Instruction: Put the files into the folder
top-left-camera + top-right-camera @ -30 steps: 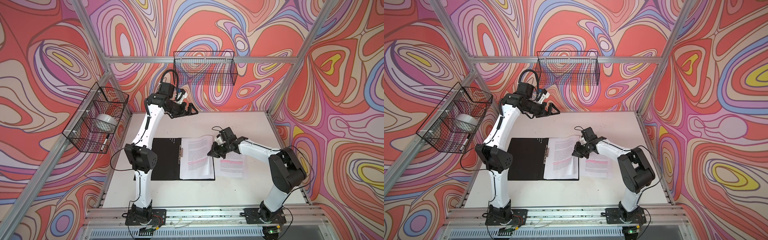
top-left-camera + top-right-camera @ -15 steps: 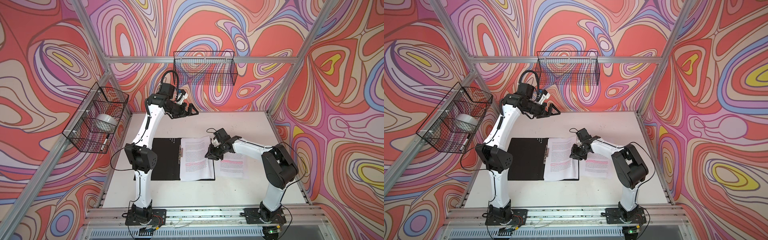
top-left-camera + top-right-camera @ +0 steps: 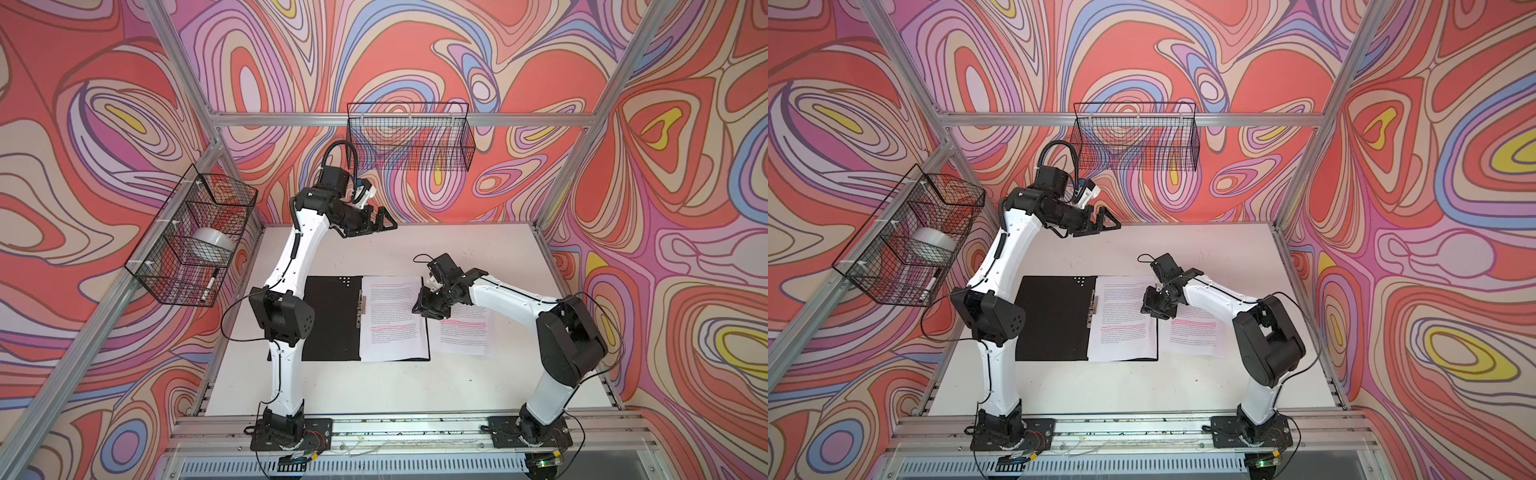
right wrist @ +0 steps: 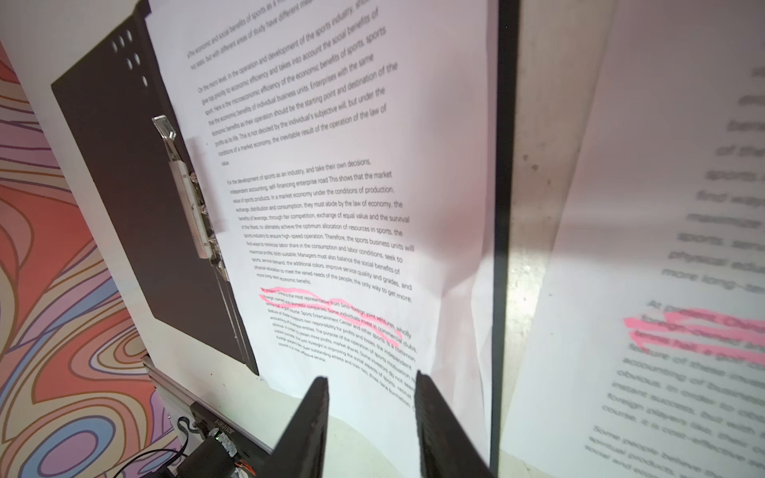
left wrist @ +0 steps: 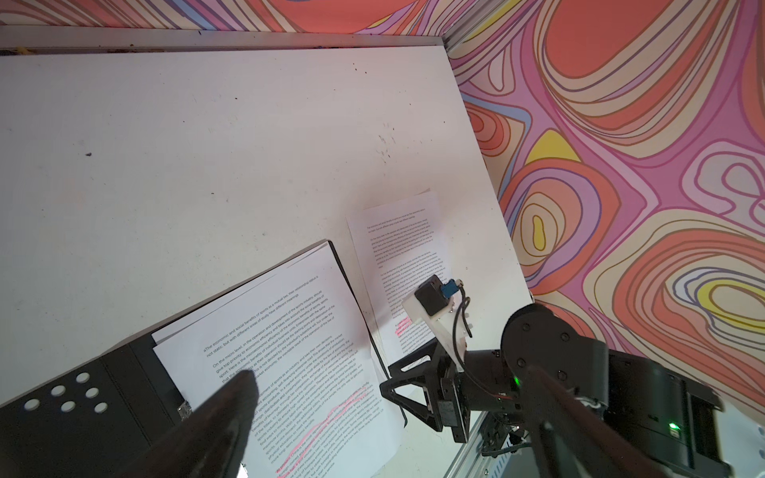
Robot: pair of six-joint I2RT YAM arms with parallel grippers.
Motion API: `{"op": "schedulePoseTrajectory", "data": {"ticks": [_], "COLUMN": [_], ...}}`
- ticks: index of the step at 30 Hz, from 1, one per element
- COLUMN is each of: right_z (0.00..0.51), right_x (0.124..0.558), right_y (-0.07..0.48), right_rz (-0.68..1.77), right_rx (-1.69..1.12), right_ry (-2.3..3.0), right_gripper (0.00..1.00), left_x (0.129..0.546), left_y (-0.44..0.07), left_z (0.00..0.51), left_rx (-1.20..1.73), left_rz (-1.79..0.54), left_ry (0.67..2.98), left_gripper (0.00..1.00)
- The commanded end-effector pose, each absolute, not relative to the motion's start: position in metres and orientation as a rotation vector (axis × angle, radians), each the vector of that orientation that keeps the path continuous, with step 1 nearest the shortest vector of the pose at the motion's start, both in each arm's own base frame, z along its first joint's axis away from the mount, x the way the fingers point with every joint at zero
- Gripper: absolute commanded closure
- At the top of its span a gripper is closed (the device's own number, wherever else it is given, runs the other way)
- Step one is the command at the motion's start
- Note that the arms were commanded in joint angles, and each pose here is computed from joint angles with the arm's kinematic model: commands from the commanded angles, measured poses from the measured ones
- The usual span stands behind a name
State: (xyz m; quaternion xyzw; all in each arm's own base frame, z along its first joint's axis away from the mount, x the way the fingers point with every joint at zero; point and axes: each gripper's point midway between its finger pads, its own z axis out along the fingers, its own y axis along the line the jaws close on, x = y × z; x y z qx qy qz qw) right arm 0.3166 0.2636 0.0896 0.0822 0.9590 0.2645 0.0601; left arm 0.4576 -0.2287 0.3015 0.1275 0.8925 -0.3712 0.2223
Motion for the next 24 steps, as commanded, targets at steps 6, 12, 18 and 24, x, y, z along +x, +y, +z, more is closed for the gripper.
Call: {"op": "schedulePoseTrajectory", "data": {"ticks": [6,12,18,24], "right_z": [0.086,0.069,0.035,0.023], "right_x": [0.306,0.301,0.298,0.299], "right_y": [0.266,0.270,0.270,0.270], "right_rz": [0.798,0.810,0.780,0.763], "right_rx": [0.209,0.210,0.226,0.224], "right_ry": [2.913,2.949,3.019,3.036], "right_gripper": [0.82,0.89,0.90,0.89], "left_x": [0.445,0.436,0.430,0.428], "left_y": [-0.220,-0.217,-0.216,-0.215], "left_z": [0.310,0.296,0.288,0.281], "left_rx": [0.381,0.407,0.409,0.406], "left_rz": [-0.998,-0.979,-0.987,-0.988], "left_ry": [2.463,2.522,2.544,2.566], "left_gripper": [0.00,0.00,0.00,0.00]}}
